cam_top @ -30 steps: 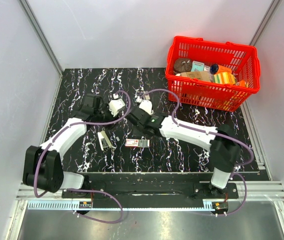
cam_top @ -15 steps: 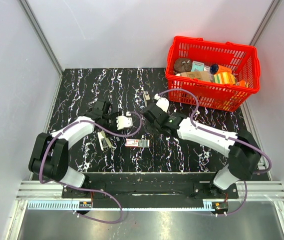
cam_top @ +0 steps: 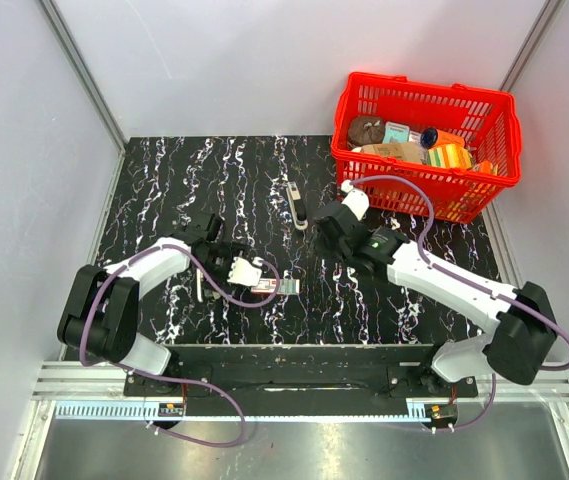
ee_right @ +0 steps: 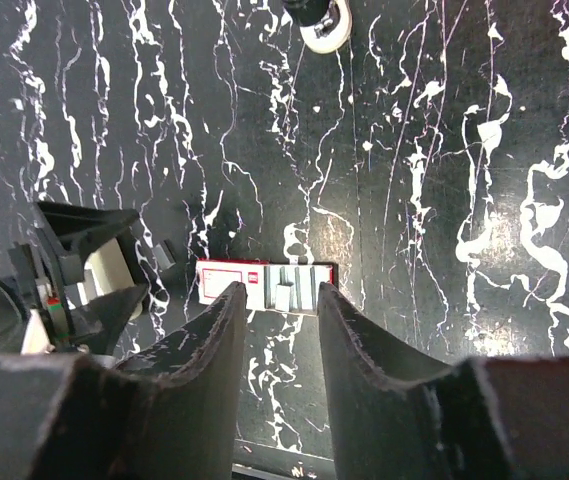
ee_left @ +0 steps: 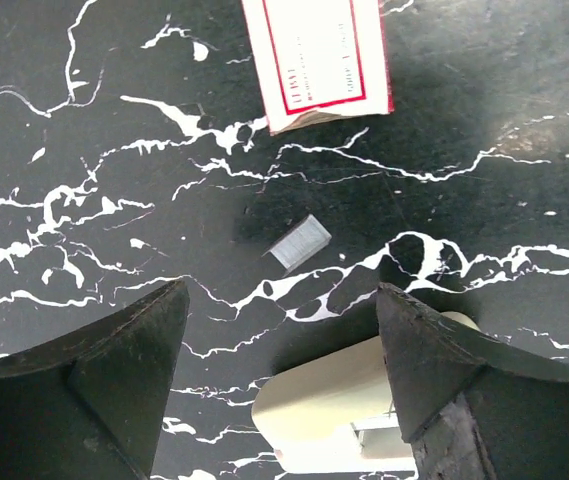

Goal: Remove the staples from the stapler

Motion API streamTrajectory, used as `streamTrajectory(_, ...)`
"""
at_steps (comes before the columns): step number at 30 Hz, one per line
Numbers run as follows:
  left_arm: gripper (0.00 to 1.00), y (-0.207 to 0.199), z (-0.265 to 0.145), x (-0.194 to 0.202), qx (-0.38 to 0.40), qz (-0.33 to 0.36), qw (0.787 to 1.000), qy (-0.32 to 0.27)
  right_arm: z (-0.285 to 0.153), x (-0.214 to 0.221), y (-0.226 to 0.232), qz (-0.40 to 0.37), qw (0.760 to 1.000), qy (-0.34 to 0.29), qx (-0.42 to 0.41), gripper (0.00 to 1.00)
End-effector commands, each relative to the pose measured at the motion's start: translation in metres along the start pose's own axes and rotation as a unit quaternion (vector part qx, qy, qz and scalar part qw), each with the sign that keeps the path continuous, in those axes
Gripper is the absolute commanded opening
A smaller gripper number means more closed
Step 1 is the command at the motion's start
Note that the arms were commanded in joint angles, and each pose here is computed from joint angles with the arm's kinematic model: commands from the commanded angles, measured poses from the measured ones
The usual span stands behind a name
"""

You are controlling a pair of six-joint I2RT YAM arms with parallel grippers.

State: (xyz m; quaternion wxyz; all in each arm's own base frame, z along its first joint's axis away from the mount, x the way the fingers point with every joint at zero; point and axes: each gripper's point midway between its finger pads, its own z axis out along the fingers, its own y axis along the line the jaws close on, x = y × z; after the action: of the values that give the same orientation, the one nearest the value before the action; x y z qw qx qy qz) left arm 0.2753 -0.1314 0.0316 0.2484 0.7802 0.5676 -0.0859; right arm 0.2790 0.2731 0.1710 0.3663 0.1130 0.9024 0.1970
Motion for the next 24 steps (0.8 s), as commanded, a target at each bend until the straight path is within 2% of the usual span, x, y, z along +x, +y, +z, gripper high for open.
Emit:
streamTrajectory(1, 0.98, 0.002, 0.002, -0.014, 0.014, 0.06, 0.997, -0.036, -0.01, -0.023, 0.003, 0.031, 0.999, -0.041, -0.011, 0.41)
streamTrajectory(10, 0.99, 0.007, 0.017, -0.027, 0.017, 0.079, 0.996, -0.041, -0.006, -0.023, 0.003, 0.034, 0.999, -0.039, -0.01, 0.41)
streamTrajectory(15, 0.94, 0.015, 0.026, -0.023, 0.013, 0.066, 0.997, -0.035, -0.004, -0.019, 0.003, 0.033, 0.999, -0.034, -0.012, 0.41)
streamTrajectory(24, 0.9, 0.026, 0.031, -0.02, -0.007, 0.058, 0.998, -0.03, 0.0, -0.018, 0.002, 0.031, 0.999, -0.031, -0.009, 0.4)
